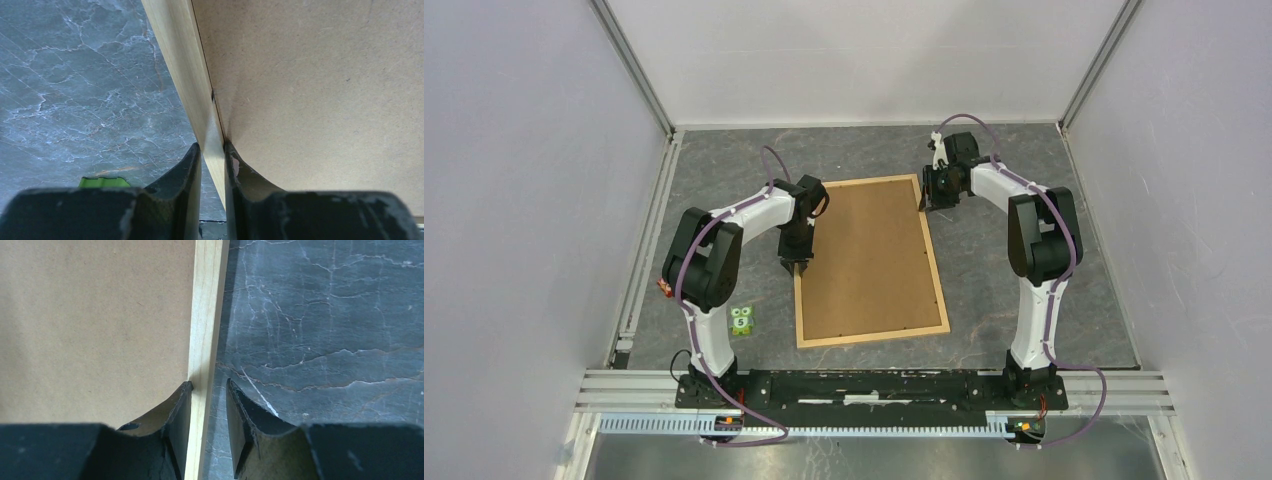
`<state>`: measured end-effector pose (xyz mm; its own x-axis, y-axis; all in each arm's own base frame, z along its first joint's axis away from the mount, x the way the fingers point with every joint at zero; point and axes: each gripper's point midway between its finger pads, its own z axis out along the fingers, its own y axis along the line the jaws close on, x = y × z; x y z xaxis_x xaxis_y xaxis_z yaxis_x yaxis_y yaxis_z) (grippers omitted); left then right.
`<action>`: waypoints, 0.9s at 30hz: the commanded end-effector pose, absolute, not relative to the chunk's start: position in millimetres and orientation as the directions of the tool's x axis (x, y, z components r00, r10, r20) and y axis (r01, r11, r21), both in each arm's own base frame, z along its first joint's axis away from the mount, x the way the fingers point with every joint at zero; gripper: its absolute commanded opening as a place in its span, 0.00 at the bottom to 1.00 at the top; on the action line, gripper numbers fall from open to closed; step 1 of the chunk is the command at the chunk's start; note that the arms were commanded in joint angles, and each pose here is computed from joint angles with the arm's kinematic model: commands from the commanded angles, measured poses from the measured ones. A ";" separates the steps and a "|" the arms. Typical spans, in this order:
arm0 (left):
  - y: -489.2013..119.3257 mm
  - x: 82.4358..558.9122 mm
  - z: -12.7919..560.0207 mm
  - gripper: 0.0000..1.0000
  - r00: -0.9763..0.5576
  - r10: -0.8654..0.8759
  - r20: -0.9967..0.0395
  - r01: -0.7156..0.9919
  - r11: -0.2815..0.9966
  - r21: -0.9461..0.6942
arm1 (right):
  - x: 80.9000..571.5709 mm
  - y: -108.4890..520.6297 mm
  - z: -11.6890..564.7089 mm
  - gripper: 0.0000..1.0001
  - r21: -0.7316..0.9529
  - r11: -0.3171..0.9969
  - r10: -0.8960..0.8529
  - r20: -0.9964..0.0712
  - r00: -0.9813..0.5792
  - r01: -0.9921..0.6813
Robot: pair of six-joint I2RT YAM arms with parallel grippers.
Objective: Put the photo into the frame
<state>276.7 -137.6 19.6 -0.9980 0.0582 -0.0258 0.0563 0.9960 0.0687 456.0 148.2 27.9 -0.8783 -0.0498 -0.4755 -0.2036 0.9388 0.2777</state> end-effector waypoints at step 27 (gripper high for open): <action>-108.6 287.9 -0.6 0.02 -0.986 0.158 -0.046 0.145 0.965 0.216 | 465.3 140.3 30.3 0.36 0.349 0.923 0.017 -0.456 -0.890 -0.161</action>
<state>276.6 -137.8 19.6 -0.9976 0.0633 -0.0282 0.0610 0.9953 0.0747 460.6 147.0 27.3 -0.8928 0.0025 -0.4504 -0.1724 0.9219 0.3471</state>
